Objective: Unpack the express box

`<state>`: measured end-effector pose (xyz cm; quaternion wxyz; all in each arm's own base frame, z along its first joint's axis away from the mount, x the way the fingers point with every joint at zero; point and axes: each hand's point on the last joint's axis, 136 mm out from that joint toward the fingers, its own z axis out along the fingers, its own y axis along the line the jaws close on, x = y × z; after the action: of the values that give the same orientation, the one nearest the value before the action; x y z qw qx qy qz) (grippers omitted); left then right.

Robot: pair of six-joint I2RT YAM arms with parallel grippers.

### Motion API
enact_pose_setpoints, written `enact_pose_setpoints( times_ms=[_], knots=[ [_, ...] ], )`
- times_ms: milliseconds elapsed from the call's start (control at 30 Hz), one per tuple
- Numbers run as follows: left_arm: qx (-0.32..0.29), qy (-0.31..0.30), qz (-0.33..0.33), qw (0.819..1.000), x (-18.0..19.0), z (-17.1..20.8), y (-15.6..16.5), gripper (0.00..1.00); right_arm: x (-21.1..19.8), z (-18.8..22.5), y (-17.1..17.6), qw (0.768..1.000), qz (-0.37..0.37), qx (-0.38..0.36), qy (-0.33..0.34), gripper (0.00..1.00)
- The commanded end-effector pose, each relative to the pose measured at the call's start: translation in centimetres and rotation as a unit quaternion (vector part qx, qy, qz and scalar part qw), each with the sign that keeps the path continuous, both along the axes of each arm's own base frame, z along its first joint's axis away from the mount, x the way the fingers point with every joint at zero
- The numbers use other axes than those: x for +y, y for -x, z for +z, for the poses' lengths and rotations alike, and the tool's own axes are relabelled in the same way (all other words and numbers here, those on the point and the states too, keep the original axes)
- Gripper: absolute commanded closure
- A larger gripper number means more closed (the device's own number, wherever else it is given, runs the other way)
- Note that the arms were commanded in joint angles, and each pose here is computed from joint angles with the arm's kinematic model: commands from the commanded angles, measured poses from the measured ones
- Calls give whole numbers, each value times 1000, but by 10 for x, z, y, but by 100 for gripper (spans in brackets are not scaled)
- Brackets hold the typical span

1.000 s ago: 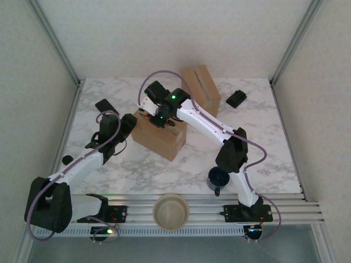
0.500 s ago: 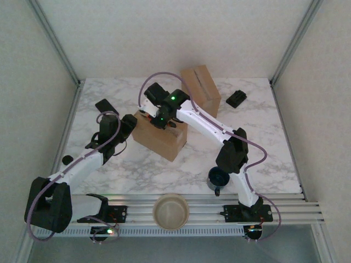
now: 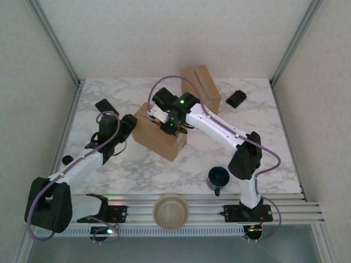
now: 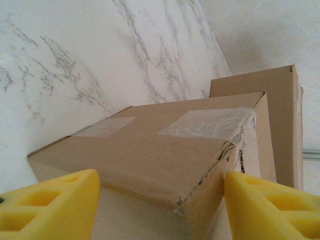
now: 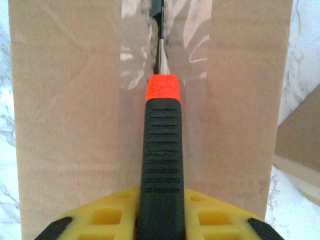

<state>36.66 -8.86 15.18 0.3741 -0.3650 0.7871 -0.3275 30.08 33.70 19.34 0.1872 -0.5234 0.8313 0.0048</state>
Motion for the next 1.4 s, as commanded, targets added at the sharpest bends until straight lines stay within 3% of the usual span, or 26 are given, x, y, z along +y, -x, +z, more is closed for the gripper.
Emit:
enact_pose_setpoints(
  times_ms=[0,867,1367],
  knots=[
    [47,-9,26,999,15,-28,11,36,-32,-6,25,998,-17,29,50,100],
    [50,-11,31,998,20,-32,12,36,-122,-8,89,989,-76,61,108,100],
    [42,-7,27,999,19,-25,9,36,-153,8,106,988,-116,38,91,100]
  ],
)
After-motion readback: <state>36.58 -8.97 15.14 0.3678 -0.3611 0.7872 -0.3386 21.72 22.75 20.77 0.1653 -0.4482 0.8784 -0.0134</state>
